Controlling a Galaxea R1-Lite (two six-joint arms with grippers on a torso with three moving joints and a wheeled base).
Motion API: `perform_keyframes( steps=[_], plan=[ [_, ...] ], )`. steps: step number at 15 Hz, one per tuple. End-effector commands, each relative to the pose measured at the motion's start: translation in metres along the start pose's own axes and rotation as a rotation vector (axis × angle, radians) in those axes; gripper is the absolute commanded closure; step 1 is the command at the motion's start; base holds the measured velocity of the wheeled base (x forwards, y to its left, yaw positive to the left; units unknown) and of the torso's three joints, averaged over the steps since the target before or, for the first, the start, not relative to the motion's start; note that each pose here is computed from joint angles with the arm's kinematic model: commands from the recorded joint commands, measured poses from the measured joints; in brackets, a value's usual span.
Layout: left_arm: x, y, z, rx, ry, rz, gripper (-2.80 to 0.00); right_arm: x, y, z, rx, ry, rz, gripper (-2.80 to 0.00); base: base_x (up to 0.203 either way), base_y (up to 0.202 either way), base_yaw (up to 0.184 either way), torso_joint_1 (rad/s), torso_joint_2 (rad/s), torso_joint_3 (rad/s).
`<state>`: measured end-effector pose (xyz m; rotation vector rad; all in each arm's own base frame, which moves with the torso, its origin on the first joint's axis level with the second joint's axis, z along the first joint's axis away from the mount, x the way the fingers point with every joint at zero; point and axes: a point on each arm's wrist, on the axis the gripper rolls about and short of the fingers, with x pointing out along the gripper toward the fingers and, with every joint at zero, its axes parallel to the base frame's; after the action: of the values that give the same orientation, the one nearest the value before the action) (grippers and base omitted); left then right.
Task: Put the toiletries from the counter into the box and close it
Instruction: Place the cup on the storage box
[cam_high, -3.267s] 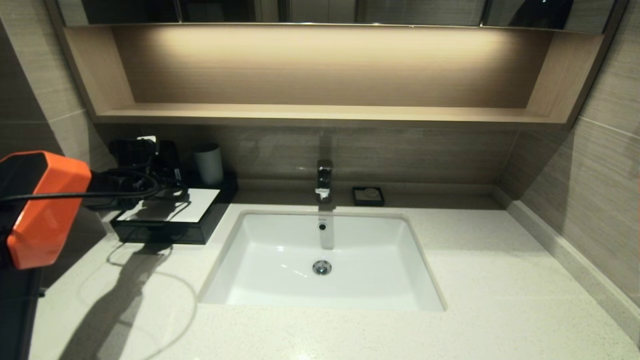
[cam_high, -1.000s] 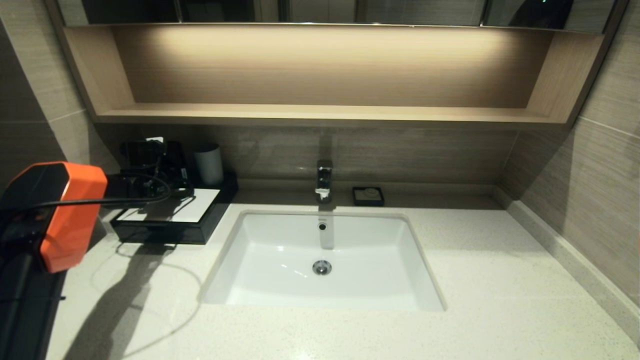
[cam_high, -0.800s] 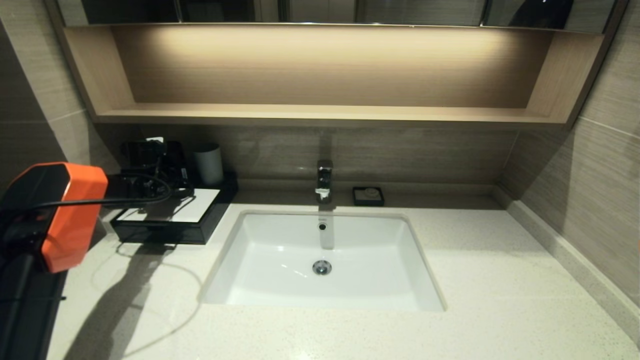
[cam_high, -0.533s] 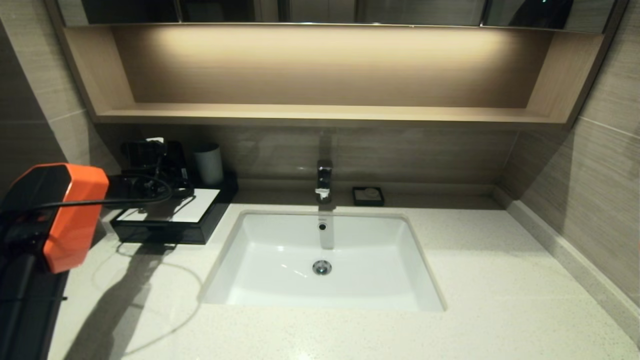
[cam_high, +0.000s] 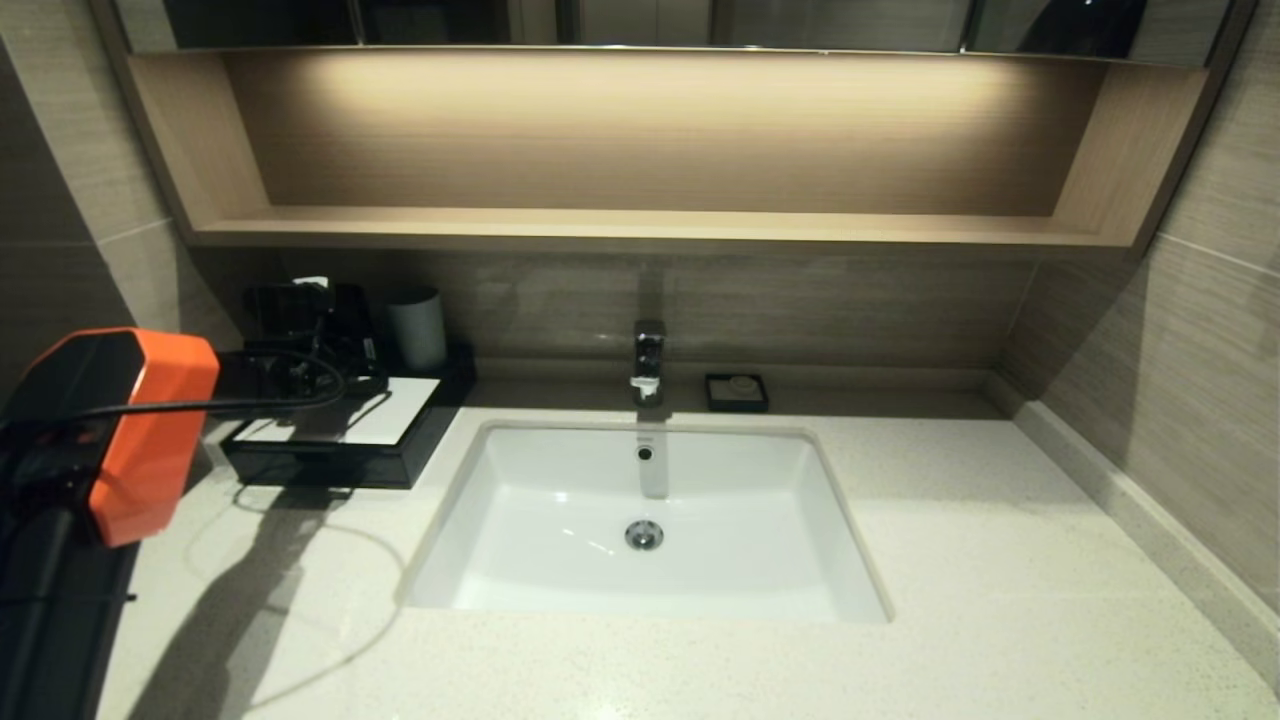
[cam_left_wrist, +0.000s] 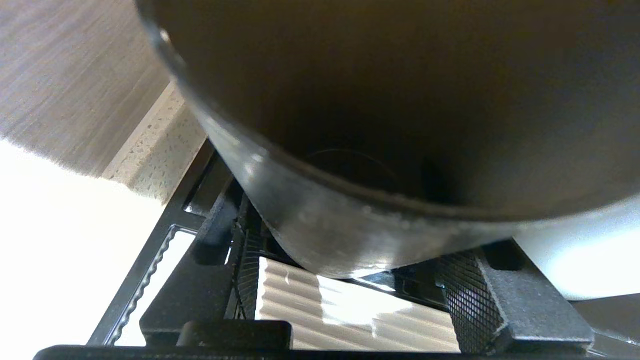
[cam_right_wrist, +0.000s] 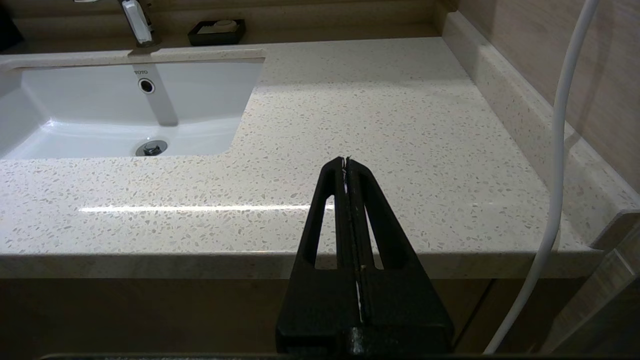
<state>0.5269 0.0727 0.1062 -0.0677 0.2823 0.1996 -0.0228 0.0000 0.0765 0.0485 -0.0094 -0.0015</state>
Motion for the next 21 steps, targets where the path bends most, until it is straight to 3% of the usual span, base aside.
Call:
perform_keyframes(
  steps=[1, 2, 3, 14, 21],
  plan=[
    [0.001, 0.000, -0.001, -0.001, 0.001, 0.002, 0.00, 0.000, 0.000, 0.000, 0.001, 0.002, 0.000, 0.00, 0.000, 0.000, 0.000, 0.000, 0.00, 0.000],
    [0.001, 0.000, -0.001, -0.001, 0.001, 0.001, 0.00, 0.000, 0.000, 0.000, 0.001, 0.002, 0.000, 0.00, 0.000, 0.000, 0.000, 0.000, 0.00, 0.000],
    [0.001, 0.000, -0.001, -0.001, -0.001, 0.000, -2.80, 0.000, 0.000, 0.000, 0.001, 0.002, 0.000, 0.00, 0.000, 0.000, 0.000, 0.000, 0.00, 0.000],
    [-0.006, 0.000, 0.010, -0.014, -0.022, 0.012, -2.80, 0.000, 0.000, 0.000, 0.001, 0.003, 0.000, 0.00, 0.000, 0.000, 0.000, 0.000, 0.00, 0.000],
    [-0.030, 0.002, 0.020, -0.035, -0.008, 0.027, -2.80, 0.000, 0.000, 0.000, 0.001, 0.002, 0.000, 0.00, 0.000, 0.000, 0.000, 0.000, 0.00, 0.000]
  ],
)
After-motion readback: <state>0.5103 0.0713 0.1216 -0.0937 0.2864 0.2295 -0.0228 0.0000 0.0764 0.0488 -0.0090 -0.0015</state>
